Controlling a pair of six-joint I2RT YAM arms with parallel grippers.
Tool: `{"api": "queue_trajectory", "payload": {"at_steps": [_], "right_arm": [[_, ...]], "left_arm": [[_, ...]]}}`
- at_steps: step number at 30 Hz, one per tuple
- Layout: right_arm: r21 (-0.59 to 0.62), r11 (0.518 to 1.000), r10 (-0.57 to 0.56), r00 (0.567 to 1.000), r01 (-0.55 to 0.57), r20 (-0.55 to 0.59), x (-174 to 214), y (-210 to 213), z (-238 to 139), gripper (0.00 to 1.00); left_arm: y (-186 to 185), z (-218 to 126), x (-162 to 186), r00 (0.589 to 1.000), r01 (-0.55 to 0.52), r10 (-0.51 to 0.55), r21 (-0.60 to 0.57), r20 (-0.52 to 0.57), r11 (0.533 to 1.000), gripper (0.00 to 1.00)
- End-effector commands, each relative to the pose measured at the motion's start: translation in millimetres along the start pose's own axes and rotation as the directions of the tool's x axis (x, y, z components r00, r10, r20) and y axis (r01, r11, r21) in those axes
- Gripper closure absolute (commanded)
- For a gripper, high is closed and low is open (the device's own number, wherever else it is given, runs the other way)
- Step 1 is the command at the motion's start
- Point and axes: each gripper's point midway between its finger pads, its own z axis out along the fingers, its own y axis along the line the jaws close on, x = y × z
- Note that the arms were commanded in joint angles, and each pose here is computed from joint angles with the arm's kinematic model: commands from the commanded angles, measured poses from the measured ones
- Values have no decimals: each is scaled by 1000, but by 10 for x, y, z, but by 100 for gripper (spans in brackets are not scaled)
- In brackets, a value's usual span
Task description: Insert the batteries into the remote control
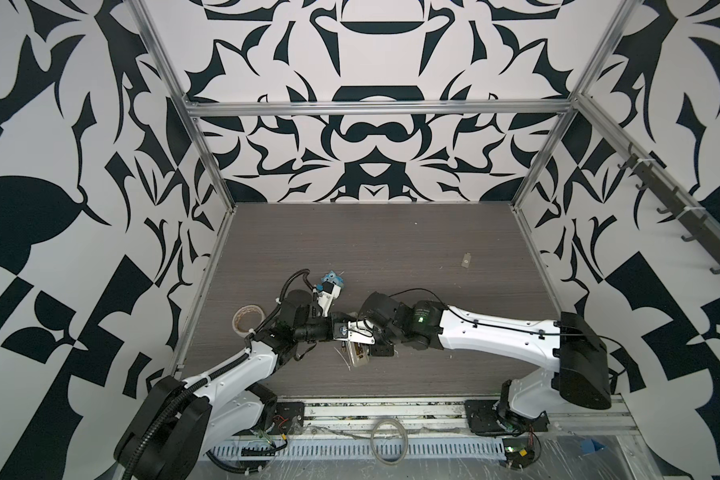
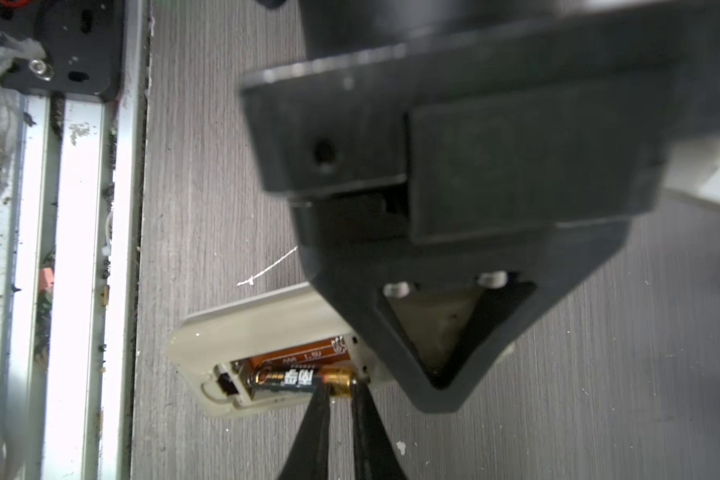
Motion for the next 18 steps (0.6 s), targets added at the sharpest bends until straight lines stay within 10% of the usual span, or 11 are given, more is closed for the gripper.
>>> {"api": "queue_trajectory", "payload": {"at_steps": [1, 18], "right_arm": [[-59, 998, 1, 994, -8, -110, 257, 171, 161, 85], [-64, 998, -19, 986, 8, -168, 341, 233, 265, 86]], "left_arm": [[-496, -77, -125, 993, -116, 112, 175, 33, 978, 100], [-505, -87, -117, 993, -118, 114, 178, 34, 977, 100]]}}
